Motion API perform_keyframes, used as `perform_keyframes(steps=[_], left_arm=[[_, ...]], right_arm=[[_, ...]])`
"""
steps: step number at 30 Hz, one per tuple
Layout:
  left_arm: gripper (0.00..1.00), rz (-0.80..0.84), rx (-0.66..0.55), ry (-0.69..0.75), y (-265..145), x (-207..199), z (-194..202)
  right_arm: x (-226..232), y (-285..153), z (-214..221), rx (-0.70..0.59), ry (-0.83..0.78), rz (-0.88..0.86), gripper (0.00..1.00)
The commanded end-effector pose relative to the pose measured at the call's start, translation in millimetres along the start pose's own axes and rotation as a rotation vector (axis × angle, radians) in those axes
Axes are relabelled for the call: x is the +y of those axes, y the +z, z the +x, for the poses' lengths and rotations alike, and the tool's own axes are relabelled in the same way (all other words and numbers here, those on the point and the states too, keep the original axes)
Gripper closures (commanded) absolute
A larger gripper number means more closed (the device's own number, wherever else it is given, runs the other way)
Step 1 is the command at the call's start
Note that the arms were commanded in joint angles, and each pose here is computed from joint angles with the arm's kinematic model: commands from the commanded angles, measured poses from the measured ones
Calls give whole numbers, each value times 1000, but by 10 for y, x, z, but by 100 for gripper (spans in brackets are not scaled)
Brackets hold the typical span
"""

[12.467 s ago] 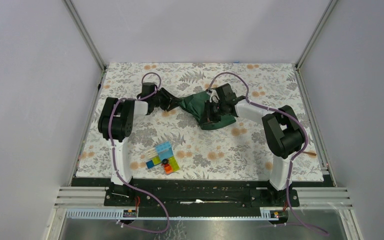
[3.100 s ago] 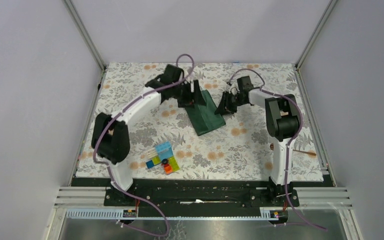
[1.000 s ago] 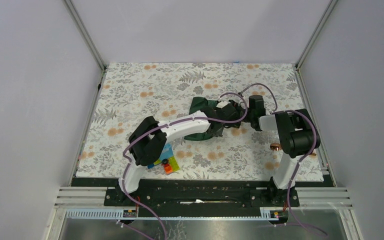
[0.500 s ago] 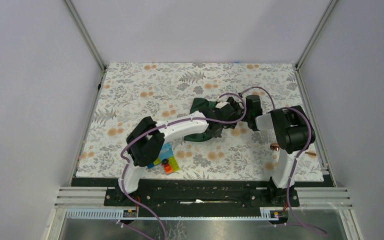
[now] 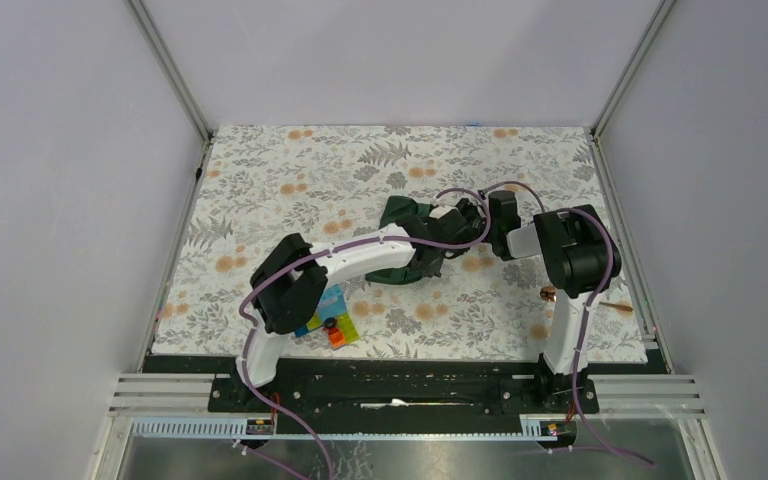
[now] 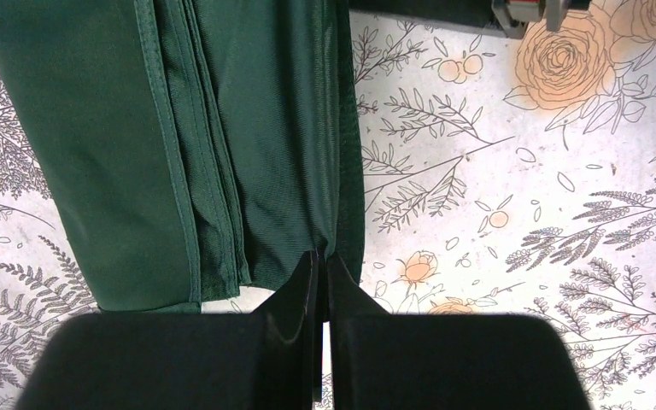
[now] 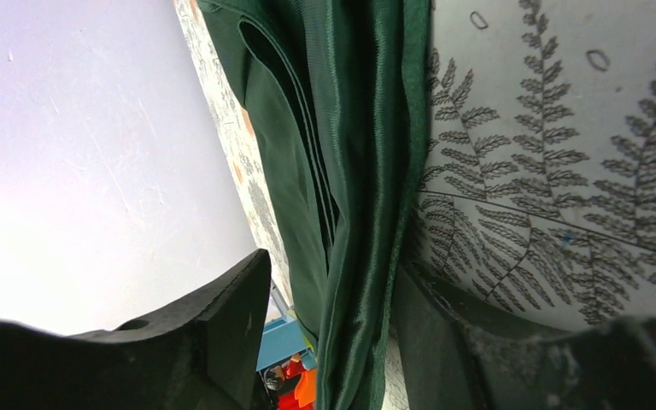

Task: Fold the napkin into a case and place the utensils inside
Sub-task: Pick up the 2/3-rectangle-folded napkin from the center of the board.

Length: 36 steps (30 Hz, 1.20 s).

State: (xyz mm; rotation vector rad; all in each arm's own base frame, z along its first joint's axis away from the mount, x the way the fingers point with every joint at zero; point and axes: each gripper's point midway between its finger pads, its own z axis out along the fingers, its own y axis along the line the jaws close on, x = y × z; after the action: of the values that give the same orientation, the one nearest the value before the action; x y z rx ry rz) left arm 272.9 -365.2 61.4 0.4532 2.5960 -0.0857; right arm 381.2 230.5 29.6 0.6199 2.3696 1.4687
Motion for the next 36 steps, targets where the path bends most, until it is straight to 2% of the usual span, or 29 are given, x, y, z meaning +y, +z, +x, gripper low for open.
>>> perform_keyframes(steps=[1, 9, 17, 20, 24, 25, 27, 36], left_arm=[[100, 53, -62, -14, -229, -33, -175], [100, 53, -61, -14, -236, -24, -167], [100, 64, -57, -16, -233, -47, -158], [100, 67, -52, -15, -224, -54, -145], [100, 74, -49, -15, -219, -72, -140], [100, 76, -49, -16, -216, -74, -138], [100, 91, -48, -17, -211, -108, -136], [100, 303, 1, -73, -32, -638, -130]], right_arm=[[-218, 54, -154, -58, -1, 85, 43], [-307, 37, -290, -88, -14, 110, 44], [-330, 58, -359, -89, -11, 104, 58], [-325, 71, -360, -84, -14, 100, 68], [-309, 44, -374, -91, -30, 105, 69], [-297, 32, -383, -92, -40, 111, 73], [-291, 0, -409, -98, -68, 145, 99], [-376, -309, -478, -61, -220, 405, 100]])
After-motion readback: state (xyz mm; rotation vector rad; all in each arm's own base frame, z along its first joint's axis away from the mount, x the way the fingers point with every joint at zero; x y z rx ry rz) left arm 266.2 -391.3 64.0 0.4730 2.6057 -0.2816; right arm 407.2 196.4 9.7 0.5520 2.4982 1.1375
